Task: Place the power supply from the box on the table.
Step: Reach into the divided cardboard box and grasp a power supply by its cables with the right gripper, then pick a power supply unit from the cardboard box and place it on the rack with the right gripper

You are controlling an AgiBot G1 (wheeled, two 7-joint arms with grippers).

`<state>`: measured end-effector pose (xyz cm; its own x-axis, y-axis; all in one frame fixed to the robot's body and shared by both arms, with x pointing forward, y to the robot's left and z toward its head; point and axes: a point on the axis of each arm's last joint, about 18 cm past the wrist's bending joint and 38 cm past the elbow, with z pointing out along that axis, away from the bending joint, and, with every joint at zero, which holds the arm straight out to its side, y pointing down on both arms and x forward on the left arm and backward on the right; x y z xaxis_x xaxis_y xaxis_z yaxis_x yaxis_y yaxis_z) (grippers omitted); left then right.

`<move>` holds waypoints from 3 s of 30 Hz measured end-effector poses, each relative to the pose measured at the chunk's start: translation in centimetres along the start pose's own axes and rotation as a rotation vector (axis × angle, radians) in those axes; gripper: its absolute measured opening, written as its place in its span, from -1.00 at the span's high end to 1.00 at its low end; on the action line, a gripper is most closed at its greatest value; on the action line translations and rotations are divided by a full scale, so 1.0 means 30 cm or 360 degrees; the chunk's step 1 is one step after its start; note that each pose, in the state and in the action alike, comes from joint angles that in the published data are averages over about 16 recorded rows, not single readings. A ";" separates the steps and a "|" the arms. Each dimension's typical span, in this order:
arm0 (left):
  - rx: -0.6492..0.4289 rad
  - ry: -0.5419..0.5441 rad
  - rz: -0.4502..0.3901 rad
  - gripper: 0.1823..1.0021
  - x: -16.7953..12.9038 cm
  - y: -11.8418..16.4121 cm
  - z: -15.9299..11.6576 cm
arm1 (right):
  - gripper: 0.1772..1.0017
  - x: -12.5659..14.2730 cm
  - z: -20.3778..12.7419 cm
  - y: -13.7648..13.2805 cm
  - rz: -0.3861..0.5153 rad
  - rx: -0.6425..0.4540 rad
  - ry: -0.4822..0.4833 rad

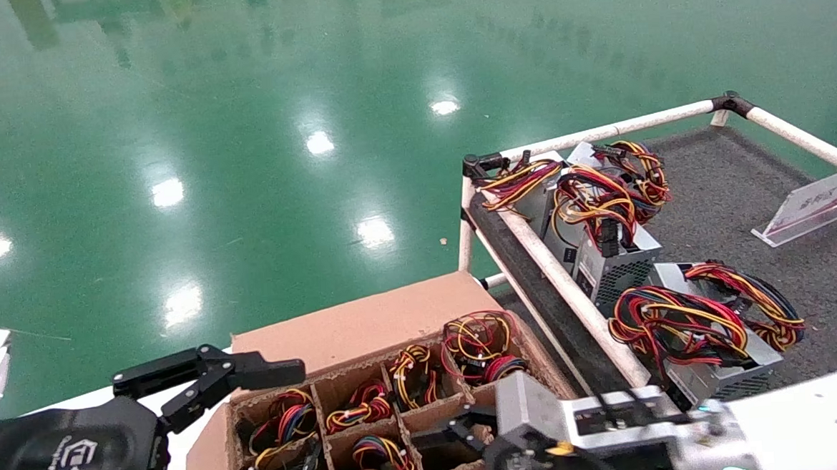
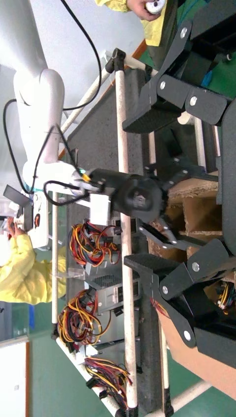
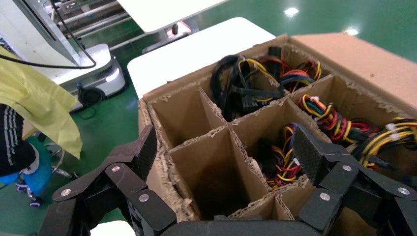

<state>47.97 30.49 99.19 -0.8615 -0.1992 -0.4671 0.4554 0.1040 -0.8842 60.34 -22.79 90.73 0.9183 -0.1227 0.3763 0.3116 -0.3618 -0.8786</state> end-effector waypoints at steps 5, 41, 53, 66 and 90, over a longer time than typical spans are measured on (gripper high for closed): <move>0.0000 0.0000 0.0000 -0.75 0.000 0.000 0.000 | -1.00 0.033 0.057 0.015 0.0000 -0.0045 -0.0007; 0.0000 0.0000 0.0000 -1.00 0.000 0.000 0.000 | -0.97 0.170 0.218 0.033 -0.0004 -0.0198 0.0030; 0.0000 0.0000 0.0000 -1.00 0.000 0.000 0.000 | -0.73 0.171 0.238 0.032 0.0020 -0.0202 0.0015; 0.0000 0.0000 0.0000 -1.00 0.000 0.000 0.000 | -0.11 0.176 0.238 0.045 0.0053 -0.0222 0.0030; 0.0000 0.0000 0.0000 -1.00 0.000 0.000 0.000 | 0.84 0.199 0.185 -0.032 0.0140 -0.0073 0.0066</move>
<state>47.97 30.49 99.19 -0.8615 -0.1992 -0.4671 0.4554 0.1040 -0.8842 66.87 -18.03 92.19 0.9306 -0.1935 0.3108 0.2179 -0.3897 -0.8948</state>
